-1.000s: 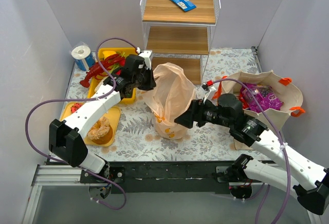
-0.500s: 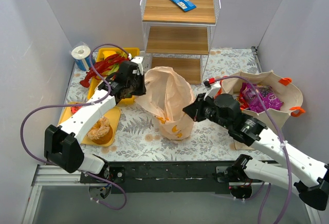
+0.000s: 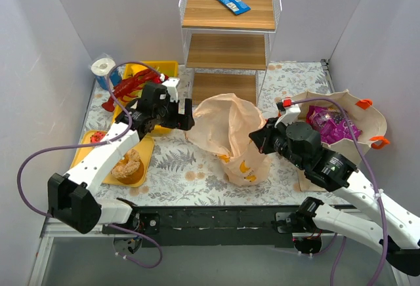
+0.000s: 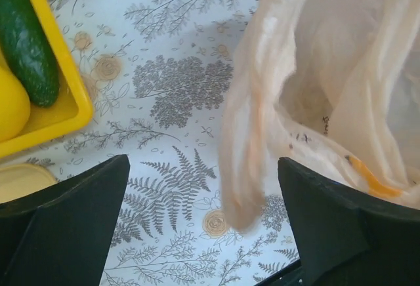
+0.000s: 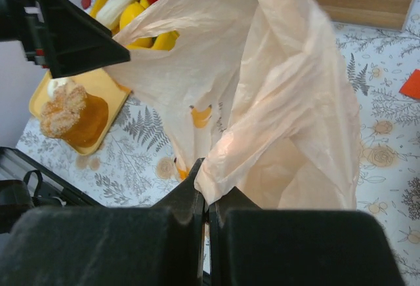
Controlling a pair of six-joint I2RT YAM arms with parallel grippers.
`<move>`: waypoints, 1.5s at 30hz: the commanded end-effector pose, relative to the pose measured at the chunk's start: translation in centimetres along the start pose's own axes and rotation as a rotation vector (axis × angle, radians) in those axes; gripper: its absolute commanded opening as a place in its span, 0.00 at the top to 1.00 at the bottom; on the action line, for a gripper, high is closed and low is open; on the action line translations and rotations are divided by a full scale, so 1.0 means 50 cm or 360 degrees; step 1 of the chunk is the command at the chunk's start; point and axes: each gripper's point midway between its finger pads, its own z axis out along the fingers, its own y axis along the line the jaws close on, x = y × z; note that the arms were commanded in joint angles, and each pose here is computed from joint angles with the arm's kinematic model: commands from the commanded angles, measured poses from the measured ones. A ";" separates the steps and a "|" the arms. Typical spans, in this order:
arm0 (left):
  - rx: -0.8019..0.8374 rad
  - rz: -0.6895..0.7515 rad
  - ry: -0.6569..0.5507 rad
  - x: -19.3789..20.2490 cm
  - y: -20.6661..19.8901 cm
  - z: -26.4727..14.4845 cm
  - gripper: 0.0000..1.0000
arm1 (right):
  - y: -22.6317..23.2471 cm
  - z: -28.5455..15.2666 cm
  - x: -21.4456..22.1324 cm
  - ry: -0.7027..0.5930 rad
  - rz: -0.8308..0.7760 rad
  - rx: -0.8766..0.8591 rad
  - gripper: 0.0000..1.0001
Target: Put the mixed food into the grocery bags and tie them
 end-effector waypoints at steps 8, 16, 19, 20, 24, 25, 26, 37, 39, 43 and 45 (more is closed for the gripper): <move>0.0206 0.0072 -0.0645 -0.202 -0.051 -0.185 0.02 | -0.009 -0.002 -0.001 -0.0041 -0.0015 0.0013 0.99; -0.0333 -0.0393 -0.0642 -0.228 0.264 -0.120 0.02 | -0.002 -0.006 -0.002 -0.0047 -0.0005 -0.0019 0.99; -0.0505 -0.0466 -0.0573 -0.171 0.329 -0.076 0.02 | 0.005 -0.008 -0.008 -0.0069 0.0005 -0.0052 0.99; -0.0507 -0.0471 -0.0529 -0.155 0.336 -0.057 0.02 | 0.008 -0.009 -0.008 -0.0067 0.0006 -0.0065 0.99; -0.0491 -0.0477 -0.0315 -0.085 0.369 0.042 0.02 | 0.014 -0.011 -0.009 -0.0056 0.0003 -0.0084 0.99; -0.0503 -0.0466 -0.0303 -0.083 0.376 0.050 0.02 | 0.016 -0.011 -0.006 -0.0048 0.0002 -0.0097 0.99; -0.0506 -0.0459 -0.0285 -0.078 0.380 0.059 0.02 | 0.016 -0.010 -0.002 -0.0042 0.0004 -0.0098 0.99; -0.0569 -0.0416 -0.0047 -0.010 0.439 0.169 0.05 | 0.028 -0.005 0.001 -0.0029 0.0019 -0.0143 0.99; -0.0558 -0.0403 -0.0034 -0.001 0.433 0.171 0.06 | 0.027 -0.004 -0.001 -0.0031 0.0023 -0.0138 0.99; -0.0495 -0.0368 -0.0007 0.009 0.411 0.183 0.06 | 0.030 -0.002 -0.003 -0.0030 0.0024 -0.0141 0.99; -0.0489 -0.0344 0.0041 0.023 0.402 0.198 0.07 | 0.032 0.000 -0.001 -0.0017 0.0020 -0.0144 0.99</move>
